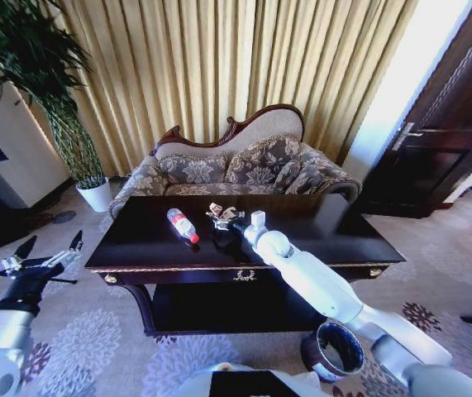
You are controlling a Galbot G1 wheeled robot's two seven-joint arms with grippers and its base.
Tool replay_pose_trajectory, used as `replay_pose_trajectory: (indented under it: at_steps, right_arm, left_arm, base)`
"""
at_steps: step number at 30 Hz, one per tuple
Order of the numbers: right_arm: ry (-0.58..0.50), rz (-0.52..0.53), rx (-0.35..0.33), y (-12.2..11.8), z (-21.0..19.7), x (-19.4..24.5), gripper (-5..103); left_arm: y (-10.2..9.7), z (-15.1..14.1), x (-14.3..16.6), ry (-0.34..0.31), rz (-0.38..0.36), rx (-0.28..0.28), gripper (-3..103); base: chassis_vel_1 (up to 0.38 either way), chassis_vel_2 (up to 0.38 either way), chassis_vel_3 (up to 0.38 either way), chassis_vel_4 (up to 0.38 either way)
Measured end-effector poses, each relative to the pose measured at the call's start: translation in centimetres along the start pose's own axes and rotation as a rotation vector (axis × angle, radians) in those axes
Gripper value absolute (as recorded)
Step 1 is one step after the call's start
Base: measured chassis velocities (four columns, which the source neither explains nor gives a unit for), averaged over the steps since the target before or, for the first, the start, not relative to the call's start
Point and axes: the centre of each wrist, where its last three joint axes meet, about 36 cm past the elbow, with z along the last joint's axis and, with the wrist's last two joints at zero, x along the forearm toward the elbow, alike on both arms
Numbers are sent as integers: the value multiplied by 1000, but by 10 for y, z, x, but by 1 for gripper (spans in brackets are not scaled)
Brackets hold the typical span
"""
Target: Move to the front of the table and place the trash on the table into the trash bin.
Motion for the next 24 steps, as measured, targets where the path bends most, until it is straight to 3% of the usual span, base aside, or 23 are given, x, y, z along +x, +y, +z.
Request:
replay_pose_trajectory:
  at_steps: [3,5,7,13,15,16,19,22,24]
  right_arm:
    - [5,1,1,1,3,-2,101]
    - [7,5,2,0,5,-3,92]
    - [7,6,2,0,5,-3,92]
    - [0,16,3,-4,6,-3,65]
    - [-1,17,3,-4,6,-3,65]
    - [-2,19,4,-5,6,-3,54]
    - [-4,21,5,-6,6,-2,49]
    - [-7,22,5,-6,5,-1,33]
    - [-7,23,6,-6,5,-1,33]
  left_arm:
    - [1,0,0,-4,-1,-1,100]
    - [1,1,0,-9,-2,-2,100]
    - [1,1,0,-9,-2,-2,100]
    - [1,1,0,-11,-1,0,100]
    - [1,1,0,-12,0,0,100]
    - [2,1,0,-12,0,0,100]
    - [2,1,0,-12,0,-1,100]
    - [2,1,0,-13,0,-1,100]
    - [2,1,0,-14,0,0,100]
  base:
    - [0,0,0,0]
    - [0,0,0,0]
    - [0,0,0,0]
    - [0,0,0,0]
    - [0,0,0,0]
    - [0,0,0,0]
    - [0,0,0,0]
    - [0,0,0,0]
    - [0,0,0,0]
